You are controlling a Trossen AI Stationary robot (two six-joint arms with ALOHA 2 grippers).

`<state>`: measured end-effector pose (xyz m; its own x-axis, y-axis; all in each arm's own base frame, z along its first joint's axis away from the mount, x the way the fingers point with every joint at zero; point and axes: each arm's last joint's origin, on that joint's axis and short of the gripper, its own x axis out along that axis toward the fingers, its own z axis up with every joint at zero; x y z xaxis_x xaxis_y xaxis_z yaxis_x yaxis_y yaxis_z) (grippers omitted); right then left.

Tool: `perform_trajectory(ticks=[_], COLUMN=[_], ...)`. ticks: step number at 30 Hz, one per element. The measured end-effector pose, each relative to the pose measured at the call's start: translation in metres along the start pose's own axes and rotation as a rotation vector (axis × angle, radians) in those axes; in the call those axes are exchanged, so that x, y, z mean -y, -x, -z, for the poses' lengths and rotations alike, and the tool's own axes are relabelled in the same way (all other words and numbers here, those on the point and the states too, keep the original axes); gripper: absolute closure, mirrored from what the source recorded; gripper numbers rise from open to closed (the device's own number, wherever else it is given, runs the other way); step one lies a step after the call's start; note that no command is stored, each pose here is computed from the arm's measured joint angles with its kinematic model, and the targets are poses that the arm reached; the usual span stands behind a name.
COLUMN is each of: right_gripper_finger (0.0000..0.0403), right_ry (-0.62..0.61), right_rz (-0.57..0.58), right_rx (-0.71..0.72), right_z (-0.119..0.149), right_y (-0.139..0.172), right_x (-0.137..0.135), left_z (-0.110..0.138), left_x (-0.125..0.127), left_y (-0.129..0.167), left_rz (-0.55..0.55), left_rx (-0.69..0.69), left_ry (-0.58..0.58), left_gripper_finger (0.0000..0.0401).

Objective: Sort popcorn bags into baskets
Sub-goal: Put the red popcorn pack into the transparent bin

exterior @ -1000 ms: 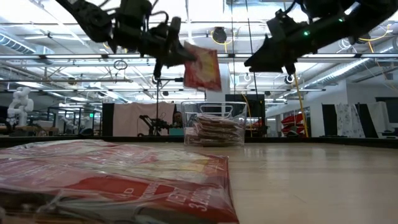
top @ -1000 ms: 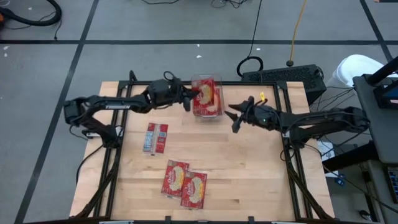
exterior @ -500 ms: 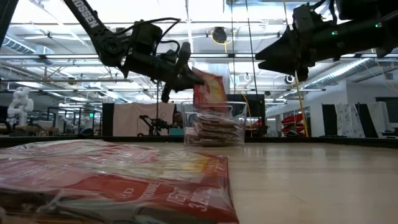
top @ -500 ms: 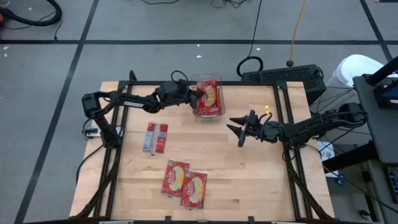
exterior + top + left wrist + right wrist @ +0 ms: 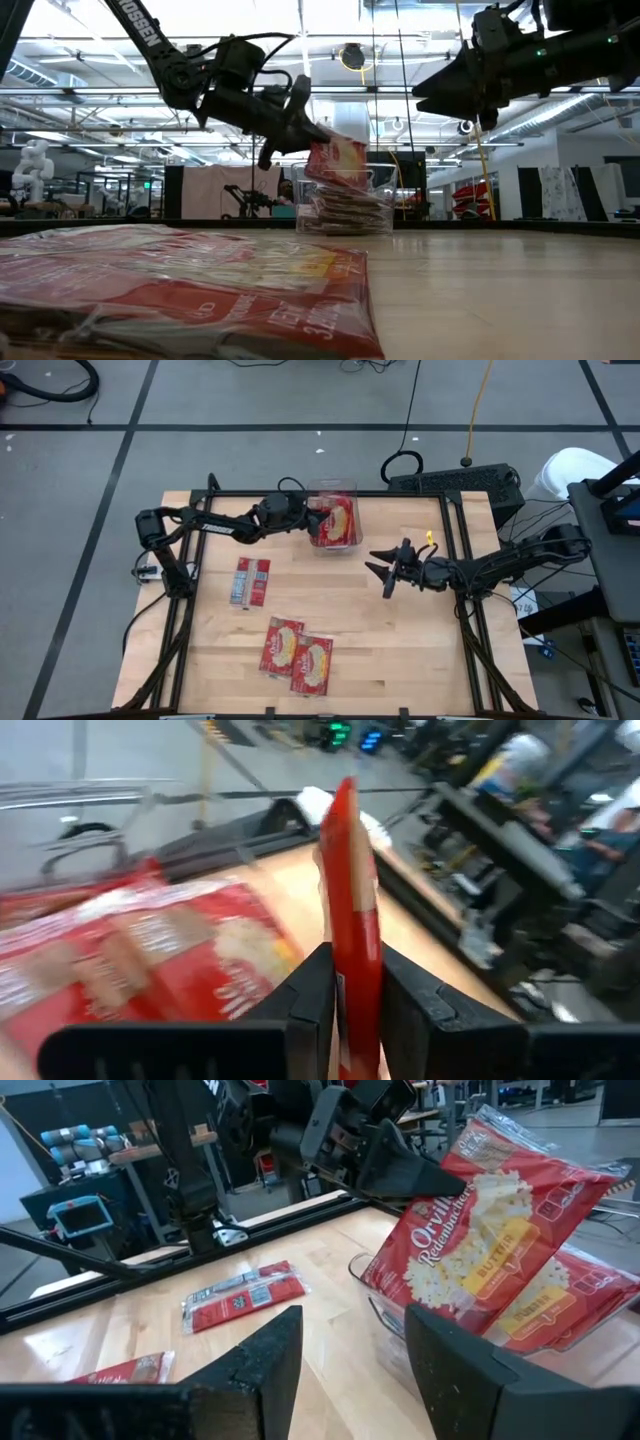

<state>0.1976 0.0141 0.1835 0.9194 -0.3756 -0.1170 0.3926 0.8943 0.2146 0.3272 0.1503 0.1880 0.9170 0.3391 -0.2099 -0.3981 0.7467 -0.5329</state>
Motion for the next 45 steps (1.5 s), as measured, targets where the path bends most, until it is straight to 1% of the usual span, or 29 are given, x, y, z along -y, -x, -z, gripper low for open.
perform_trajectory(ticks=[3, 6, 12, 17, 19, 22, 26, 29, 32, 35, 38, 41, 45], right_gripper_finger=[0.0232, 0.0232, 0.0232, 0.0232, 0.0232, 0.0232, 0.0232, 0.0232, 0.0232, 0.0232, 0.0232, 0.0232, 0.0232], right_ry=[0.002, 0.002, -0.012, -0.042, -0.050, -0.050, -0.046, -0.039, -0.065, -0.099, -0.103, -0.105, -0.050], right_rz=[-0.007, -0.008, -0.006, -0.005, -0.012, -0.028, -0.045, -0.059, -0.085, -0.117, -0.150, -0.181, -0.207], right_rx=[-0.004, -0.005, -0.006, -0.020, -0.025, -0.030, -0.036, -0.050, -0.058, -0.075, -0.115, -0.151, -0.221], right_z=[0.001, 0.001, 0.001, 0.002, 0.003, 0.004, 0.005, 0.007, 0.008, 0.011, 0.018, 0.022, 0.029], right_y=[0.001, 0.001, 0.001, 0.001, 0.002, 0.003, 0.005, 0.007, 0.010, 0.013, 0.014, 0.009, -0.005], right_x=[-0.001, -0.001, -0.001, -0.001, -0.003, -0.005, -0.008, -0.011, -0.016, -0.022, -0.031, -0.048, -0.077], left_z=[0.002, 0.004, 0.010, 0.011, 0.007, -0.002, -0.013, -0.013, -0.002, 0.019, 0.044, 0.066, 0.085], left_x=[-0.004, -0.006, -0.008, -0.008, -0.005, 0.004, 0.030, 0.052, 0.072, 0.088, 0.101, 0.109, 0.119], left_y=[0.000, 0.000, 0.001, 0.007, 0.013, 0.025, 0.049, 0.069, 0.090, 0.110, 0.126, 0.138, 0.148], left_rz=[-0.079, -0.130, -0.179, -0.214, -0.226, -0.234, -0.233, -0.248, -0.256, -0.247, -0.199, -0.131, -0.043], left_rx=[-0.002, -0.004, -0.046, -0.112, -0.129, -0.151, -0.160, -0.195, -0.272, -0.319, -0.311, -0.280, -0.223], left_ry=[-0.001, -0.001, -0.007, -0.020, -0.041, -0.083, -0.185, -0.272, -0.336, -0.376, -0.388, -0.377, -0.378], left_gripper_finger=[0.0317, 0.0290, 0.0228, 0.0194, 0.0189, 0.0192, 0.0210, 0.0226, 0.0238, 0.0245, 0.0249, 0.0249, 0.0249])
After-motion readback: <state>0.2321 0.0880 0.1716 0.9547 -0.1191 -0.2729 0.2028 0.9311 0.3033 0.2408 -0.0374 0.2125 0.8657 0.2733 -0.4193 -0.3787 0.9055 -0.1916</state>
